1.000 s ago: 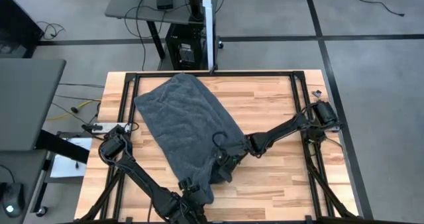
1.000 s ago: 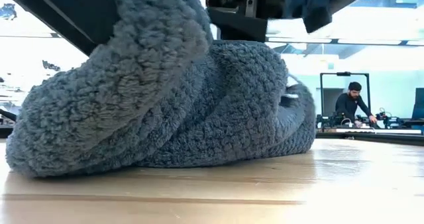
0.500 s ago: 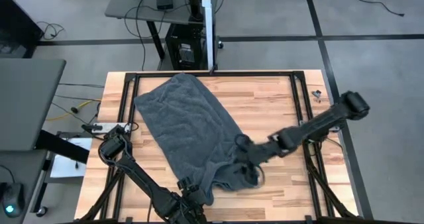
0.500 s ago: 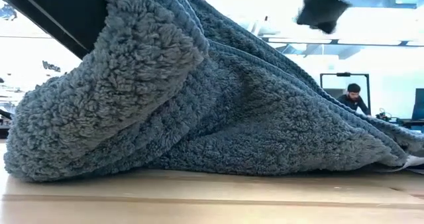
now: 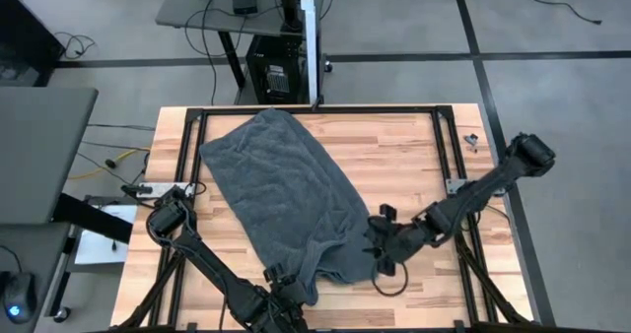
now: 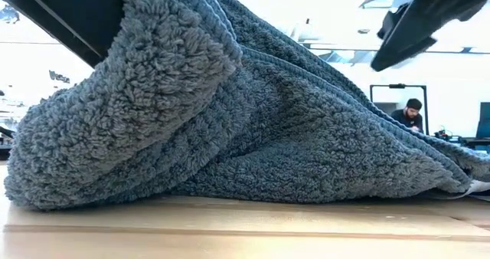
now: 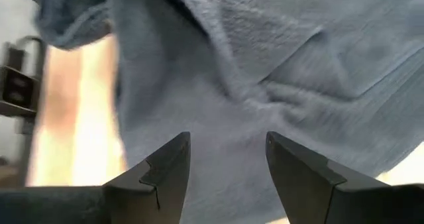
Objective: Roll towel
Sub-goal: Fold the black towel
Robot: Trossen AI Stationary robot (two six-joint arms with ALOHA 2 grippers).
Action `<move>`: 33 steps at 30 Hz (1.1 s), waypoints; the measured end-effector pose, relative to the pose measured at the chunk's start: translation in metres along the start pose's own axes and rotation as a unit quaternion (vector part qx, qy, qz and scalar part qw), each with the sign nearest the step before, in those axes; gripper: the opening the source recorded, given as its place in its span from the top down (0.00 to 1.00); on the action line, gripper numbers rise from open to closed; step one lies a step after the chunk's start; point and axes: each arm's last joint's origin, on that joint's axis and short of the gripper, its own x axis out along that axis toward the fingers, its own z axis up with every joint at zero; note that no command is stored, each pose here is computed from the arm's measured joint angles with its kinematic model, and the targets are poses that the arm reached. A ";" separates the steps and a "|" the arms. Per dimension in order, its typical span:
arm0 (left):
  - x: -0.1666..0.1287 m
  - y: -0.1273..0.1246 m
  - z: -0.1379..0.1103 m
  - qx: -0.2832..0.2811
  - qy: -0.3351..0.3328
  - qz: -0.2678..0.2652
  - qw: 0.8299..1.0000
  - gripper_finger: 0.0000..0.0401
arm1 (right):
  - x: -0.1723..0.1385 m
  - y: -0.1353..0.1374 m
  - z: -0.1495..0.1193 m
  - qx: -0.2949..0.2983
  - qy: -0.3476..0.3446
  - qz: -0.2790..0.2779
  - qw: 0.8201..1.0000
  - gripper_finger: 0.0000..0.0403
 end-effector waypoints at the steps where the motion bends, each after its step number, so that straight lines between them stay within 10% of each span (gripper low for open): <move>1: 0.000 0.000 0.000 -0.002 0.000 0.000 1.000 0.60 | 0.005 -0.003 0.001 -0.016 -0.008 0.000 1.000 0.54; 20: 0.000 0.000 -0.001 -0.024 0.010 -0.004 1.000 0.60 | 0.080 -0.021 0.007 -0.064 0.016 0.004 0.998 0.69; 24: -0.001 -0.002 -0.003 -0.022 0.032 -0.015 0.999 0.60 | 0.068 -0.028 0.009 -0.069 0.042 0.025 0.996 0.95; 33: -0.016 -0.007 -0.027 -0.025 0.059 -0.011 0.998 0.60 | 0.003 -0.032 0.002 -0.101 0.109 0.024 0.989 0.99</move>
